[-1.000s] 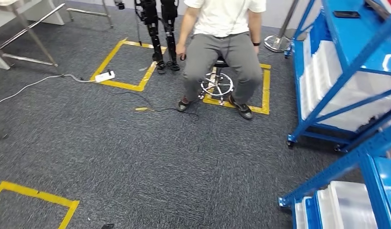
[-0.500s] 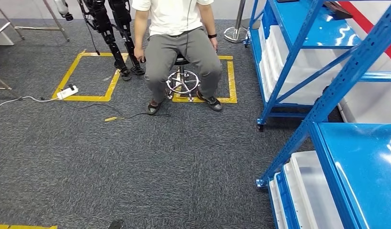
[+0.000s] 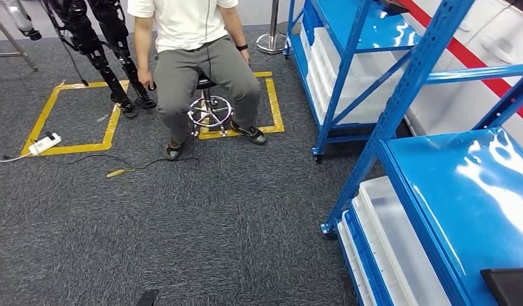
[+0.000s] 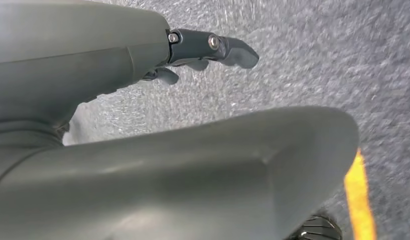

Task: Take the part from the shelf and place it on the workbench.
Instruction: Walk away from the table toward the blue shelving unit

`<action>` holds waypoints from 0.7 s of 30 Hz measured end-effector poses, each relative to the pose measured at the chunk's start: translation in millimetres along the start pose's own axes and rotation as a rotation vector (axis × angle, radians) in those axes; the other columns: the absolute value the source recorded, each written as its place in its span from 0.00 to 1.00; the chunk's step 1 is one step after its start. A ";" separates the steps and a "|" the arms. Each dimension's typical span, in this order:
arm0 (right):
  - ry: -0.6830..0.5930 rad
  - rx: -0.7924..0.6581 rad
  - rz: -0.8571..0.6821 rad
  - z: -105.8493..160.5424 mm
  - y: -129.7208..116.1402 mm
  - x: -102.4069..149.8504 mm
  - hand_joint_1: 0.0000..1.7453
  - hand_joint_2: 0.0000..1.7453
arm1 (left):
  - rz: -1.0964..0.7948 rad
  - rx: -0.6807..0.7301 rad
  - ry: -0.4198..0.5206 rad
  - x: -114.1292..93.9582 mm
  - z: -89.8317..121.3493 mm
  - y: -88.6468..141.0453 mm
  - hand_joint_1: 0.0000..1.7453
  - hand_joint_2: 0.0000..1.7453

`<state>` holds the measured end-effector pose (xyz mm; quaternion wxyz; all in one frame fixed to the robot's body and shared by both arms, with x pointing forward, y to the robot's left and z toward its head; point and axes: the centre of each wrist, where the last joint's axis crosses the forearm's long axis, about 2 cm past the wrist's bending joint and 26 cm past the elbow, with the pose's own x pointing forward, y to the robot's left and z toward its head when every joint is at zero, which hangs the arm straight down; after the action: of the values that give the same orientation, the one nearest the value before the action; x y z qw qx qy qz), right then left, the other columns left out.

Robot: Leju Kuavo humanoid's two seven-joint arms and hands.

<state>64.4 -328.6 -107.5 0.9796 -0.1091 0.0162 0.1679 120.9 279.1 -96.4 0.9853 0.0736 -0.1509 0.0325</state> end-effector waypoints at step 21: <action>-0.025 -0.001 0.039 2.9 3.0 12.6 0.00 1.00 | 0.080 0.044 0.048 -30.4 -0.7 18.9 0.00 0.00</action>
<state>75.3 -321.1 -106.2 0.9762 -0.1071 0.0062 0.1883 90.6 296.6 -103.7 0.9847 0.0882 -0.1293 0.0770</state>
